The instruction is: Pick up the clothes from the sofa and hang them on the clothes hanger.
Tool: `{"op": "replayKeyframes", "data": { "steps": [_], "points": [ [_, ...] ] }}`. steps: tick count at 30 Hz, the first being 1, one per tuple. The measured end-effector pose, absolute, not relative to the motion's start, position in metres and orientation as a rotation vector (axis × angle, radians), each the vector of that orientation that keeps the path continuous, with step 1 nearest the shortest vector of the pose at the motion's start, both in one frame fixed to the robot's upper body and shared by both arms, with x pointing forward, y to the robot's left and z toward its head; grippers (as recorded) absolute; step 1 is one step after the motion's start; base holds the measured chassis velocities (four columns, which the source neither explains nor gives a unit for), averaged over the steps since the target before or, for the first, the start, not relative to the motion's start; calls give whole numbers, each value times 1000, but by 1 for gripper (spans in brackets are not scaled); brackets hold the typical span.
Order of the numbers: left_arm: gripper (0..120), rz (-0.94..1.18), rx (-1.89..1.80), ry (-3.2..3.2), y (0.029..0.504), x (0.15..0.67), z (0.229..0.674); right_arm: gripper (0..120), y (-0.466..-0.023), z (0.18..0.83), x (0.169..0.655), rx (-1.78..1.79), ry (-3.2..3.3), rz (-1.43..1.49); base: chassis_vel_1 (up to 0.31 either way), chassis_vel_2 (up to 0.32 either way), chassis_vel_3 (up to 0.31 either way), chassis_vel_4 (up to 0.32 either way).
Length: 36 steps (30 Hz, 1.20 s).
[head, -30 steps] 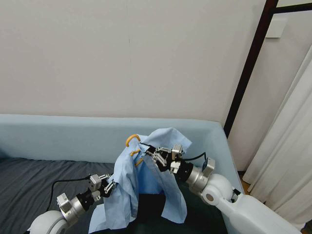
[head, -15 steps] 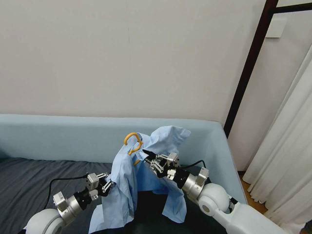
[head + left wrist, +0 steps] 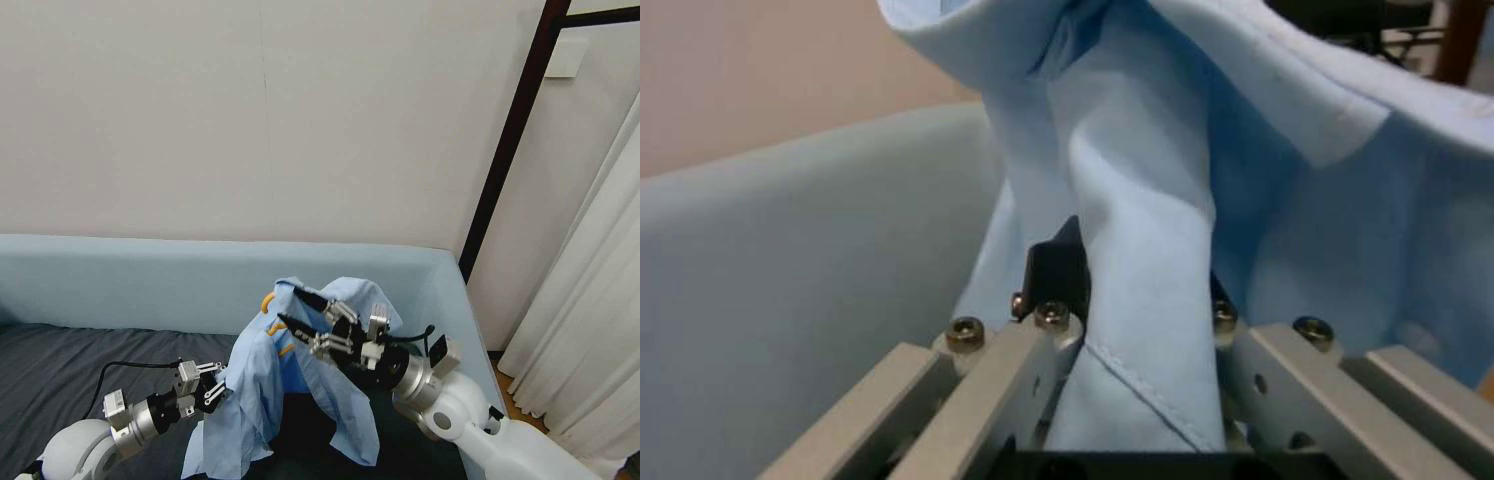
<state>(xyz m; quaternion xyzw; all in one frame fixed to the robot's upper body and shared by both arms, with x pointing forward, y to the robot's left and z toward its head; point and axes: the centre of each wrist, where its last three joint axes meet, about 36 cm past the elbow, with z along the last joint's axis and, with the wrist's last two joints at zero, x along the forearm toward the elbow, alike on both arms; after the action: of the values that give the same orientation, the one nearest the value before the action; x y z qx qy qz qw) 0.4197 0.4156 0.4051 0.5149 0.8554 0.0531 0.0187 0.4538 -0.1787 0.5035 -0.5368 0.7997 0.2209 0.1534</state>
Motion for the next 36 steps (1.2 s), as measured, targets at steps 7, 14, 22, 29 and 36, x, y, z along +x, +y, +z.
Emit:
{"op": "replayKeyframes", "data": {
  "steps": [7, 14, 22, 29, 36],
  "points": [
    [7, 188, 1618, 2643, 428, 429, 407, 100, -196, 494, 448, -1610, 2288, 584, 0, 0, 0, 0],
    [7, 221, 1597, 2634, 434, 434, 409, 100, -202, 494, 454, -1513, 2404, 443, 0, 0, 0, 0],
    [7, 373, 1678, 2545, 453, 456, 437, 100, -253, 503, 485, -1478, 2601, 85, 0, 0, 0, 0],
    [7, 531, 1786, 2480, 472, 469, 468, 100, -294, 515, 507, -1787, 2561, -104, 0, 0, 0, 0],
    [7, 581, 1797, 2457, 475, 473, 478, 100, -311, 525, 514, -1997, 2557, -303, 0, 0, 0, 0]
  ]
}}
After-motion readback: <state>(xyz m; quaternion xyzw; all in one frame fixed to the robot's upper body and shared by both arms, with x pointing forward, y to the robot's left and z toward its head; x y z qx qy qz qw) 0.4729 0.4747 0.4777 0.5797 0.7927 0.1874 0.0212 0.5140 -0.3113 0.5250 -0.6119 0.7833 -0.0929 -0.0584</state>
